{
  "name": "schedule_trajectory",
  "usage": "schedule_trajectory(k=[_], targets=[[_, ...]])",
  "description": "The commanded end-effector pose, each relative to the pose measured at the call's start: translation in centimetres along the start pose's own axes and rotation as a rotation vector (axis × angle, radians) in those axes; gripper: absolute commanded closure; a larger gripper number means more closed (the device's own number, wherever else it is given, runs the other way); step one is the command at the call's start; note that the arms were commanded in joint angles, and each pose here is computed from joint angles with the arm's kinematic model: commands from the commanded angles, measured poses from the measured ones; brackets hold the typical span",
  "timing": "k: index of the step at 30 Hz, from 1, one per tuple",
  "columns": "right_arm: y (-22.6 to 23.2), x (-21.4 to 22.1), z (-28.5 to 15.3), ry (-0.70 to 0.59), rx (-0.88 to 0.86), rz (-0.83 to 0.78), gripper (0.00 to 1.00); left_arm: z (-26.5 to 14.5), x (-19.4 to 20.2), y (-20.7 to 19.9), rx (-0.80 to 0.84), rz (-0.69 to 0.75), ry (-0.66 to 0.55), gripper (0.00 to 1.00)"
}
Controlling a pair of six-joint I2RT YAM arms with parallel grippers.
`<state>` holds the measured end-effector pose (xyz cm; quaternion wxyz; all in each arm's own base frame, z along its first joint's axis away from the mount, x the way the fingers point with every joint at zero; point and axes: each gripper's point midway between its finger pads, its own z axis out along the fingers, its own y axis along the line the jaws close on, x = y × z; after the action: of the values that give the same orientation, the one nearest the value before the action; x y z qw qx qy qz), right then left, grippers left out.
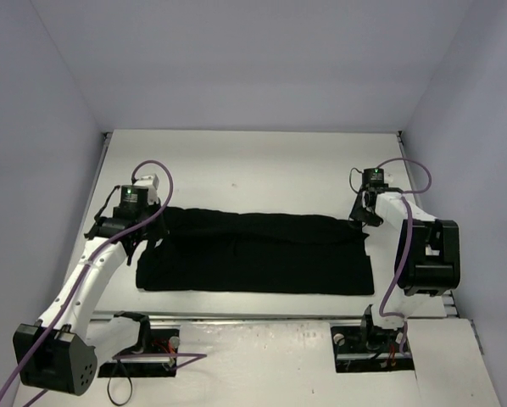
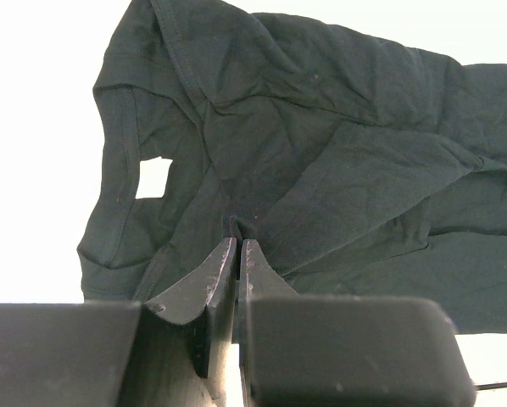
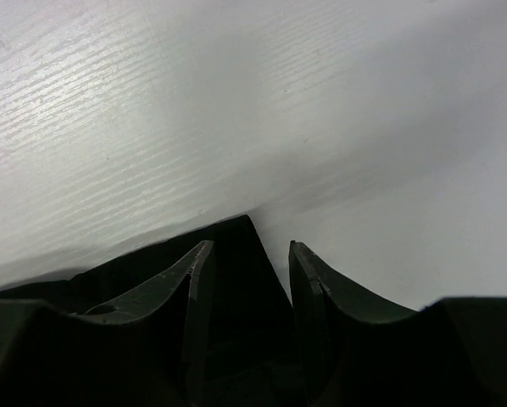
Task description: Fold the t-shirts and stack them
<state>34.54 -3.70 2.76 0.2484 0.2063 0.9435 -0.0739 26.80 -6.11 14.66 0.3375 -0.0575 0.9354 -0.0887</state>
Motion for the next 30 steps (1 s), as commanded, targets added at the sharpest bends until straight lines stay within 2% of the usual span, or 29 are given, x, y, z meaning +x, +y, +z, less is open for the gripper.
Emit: schedule_trajectory(k=[1, 7, 13, 18, 23, 30], targets=[[0.5, -1.6, 0.1, -0.042, -0.031, 0.001, 0.65, -0.7, -1.2, -0.1, 0.003, 0.011, -0.059, 1.00], [1.1, -1.0, 0.5, -0.025, -0.064, -0.007, 0.76, -0.6, -1.2, 0.0, -0.003, 0.012, -0.056, 1.00], [1.0, -0.4, 0.7, -0.011, -0.064, 0.006, 0.75, -0.6, -1.3, 0.0, -0.002, 0.015, -0.059, 1.00], [0.6, 0.3, 0.7, 0.003, -0.060, 0.015, 0.68, -0.6, -1.2, 0.0, -0.001, 0.015, -0.057, 1.00], [0.3, 0.8, 0.9, 0.017, -0.065, 0.016, 0.69, -0.6, -1.1, 0.0, -0.002, 0.014, -0.056, 1.00], [0.3, -0.6, 0.3, -0.023, -0.072, 0.005, 0.97, -0.5, -1.0, 0.1, -0.006, 0.013, -0.052, 1.00]])
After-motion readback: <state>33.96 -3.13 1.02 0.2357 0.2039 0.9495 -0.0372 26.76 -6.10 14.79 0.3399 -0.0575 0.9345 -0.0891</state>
